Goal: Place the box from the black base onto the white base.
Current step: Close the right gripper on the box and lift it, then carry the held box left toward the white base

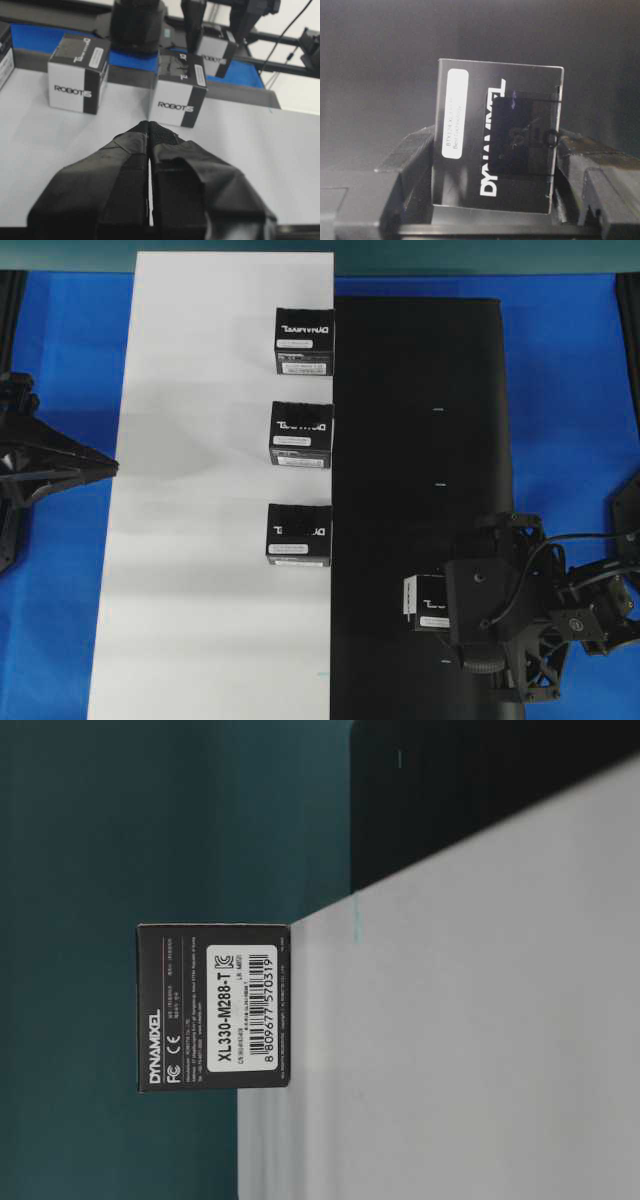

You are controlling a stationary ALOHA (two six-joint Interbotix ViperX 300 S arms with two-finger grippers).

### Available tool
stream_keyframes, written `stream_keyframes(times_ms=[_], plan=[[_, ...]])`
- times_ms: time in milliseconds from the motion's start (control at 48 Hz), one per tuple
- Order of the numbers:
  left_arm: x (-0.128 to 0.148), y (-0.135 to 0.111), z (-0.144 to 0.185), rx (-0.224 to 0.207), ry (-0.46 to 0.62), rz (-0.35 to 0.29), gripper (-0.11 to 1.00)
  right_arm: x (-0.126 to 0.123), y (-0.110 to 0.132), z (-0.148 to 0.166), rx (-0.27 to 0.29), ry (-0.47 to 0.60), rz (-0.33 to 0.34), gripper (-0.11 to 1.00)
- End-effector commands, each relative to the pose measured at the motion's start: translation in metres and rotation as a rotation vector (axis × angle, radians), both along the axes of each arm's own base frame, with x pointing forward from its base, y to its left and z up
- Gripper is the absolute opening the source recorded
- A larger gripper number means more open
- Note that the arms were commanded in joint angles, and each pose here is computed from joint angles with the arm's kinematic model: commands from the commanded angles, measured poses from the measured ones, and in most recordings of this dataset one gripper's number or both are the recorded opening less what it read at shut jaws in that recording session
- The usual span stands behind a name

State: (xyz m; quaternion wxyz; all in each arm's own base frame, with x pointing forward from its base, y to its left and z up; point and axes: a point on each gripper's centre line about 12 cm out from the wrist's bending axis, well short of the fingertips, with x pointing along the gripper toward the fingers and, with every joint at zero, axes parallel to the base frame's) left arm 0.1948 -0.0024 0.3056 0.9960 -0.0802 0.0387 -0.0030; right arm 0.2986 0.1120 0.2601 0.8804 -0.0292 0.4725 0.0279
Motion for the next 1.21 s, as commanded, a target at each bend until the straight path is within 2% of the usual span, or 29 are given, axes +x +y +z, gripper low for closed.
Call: stream_keyframes(times_ms=[0,125,250,645,1187], plan=[[0.001,0.0,0.01,0.0,-0.025,0.001,-0.02,0.003,0.0,0.014,-0.002,-0.021,0.007,0.58],[0.001,0.001,0.01,0.001,-0.025,0.008,-0.02,0.005,0.001,0.017,-0.017,-0.019,0.026,0.57],[0.001,0.002,0.01,0.001,-0.025,0.011,-0.02,0.008,0.003,0.023,-0.009,-0.033,0.026,0.5],[0.001,0.002,0.011,0.0,-0.029,0.011,-0.02,0.033,0.019,0.04,0.003,-0.064,0.035,0.5],[-0.005,0.002,0.02,0.0,-0.069,0.011,-0.02,0.086,0.036,0.045,-0.003,-0.086,0.036,0.5]])
